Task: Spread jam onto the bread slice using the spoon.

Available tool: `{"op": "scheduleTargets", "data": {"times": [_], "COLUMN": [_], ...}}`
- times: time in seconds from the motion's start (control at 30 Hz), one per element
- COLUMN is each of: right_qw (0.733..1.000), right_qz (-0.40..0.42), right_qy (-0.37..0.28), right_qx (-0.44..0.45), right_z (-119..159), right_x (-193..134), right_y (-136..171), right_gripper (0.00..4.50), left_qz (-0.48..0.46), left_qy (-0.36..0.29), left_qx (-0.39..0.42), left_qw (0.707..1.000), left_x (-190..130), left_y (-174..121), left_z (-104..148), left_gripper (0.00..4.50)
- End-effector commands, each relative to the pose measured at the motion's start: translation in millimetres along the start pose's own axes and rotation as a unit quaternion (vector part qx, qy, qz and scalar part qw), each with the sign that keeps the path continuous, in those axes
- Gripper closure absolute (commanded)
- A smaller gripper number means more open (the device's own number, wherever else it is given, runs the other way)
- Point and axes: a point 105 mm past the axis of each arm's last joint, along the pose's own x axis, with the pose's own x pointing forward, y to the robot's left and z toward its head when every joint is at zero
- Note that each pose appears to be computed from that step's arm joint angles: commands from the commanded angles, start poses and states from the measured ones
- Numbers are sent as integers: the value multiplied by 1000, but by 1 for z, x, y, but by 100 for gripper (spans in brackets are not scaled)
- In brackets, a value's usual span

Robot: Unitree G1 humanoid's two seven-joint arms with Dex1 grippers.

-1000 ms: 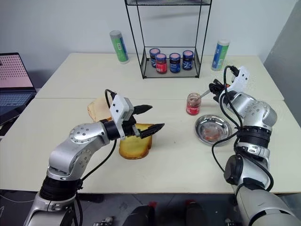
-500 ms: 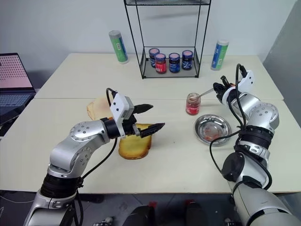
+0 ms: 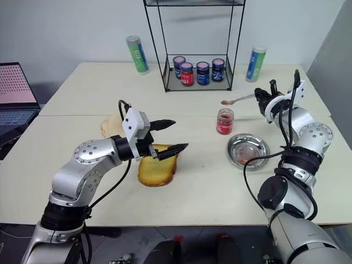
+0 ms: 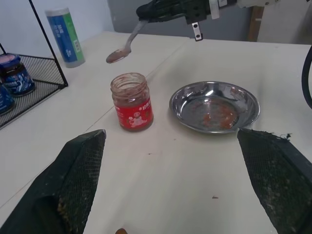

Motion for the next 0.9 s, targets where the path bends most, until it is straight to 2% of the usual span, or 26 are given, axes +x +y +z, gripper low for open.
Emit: {"op": "scheduleTargets", "data": {"times": [0.03, 0.2, 0.47, 0.57, 0.77, 0.87, 0.9], "right_qw": [993, 973, 932, 913, 859, 822, 803], "right_qz": [99, 168, 223, 244, 294, 316, 328], "right_qy": [14, 89, 178, 194, 198, 193, 191], "right_qx": [-68, -128, -224, -262, -369, -432, -460], "right_z": [-11, -73, -158, -179, -201, -210, -214], "right_x": [-7, -11, -27, -32, -38, -40, -42], "right_y": [62, 97, 108, 110, 112, 109, 107], "right_gripper": [447, 447, 447, 447, 447, 447, 447], "left_qz": [30, 81, 205, 238, 304, 315, 315], "left_qy": [-26, -16, 25, 37, 35, 34, 34], "left_qx": [16, 3, -40, -52, -71, -76, -75], "left_qw": [999, 997, 978, 969, 949, 946, 946], "left_x": [-22, -57, -109, -122, -140, -142, -143], "left_y": [-1, -28, -72, -90, -96, -97, -97], "left_z": [12, -3, -34, -40, -48, -52, -54], "left_gripper": [0, 0, 0, 0, 0, 0, 0]}}
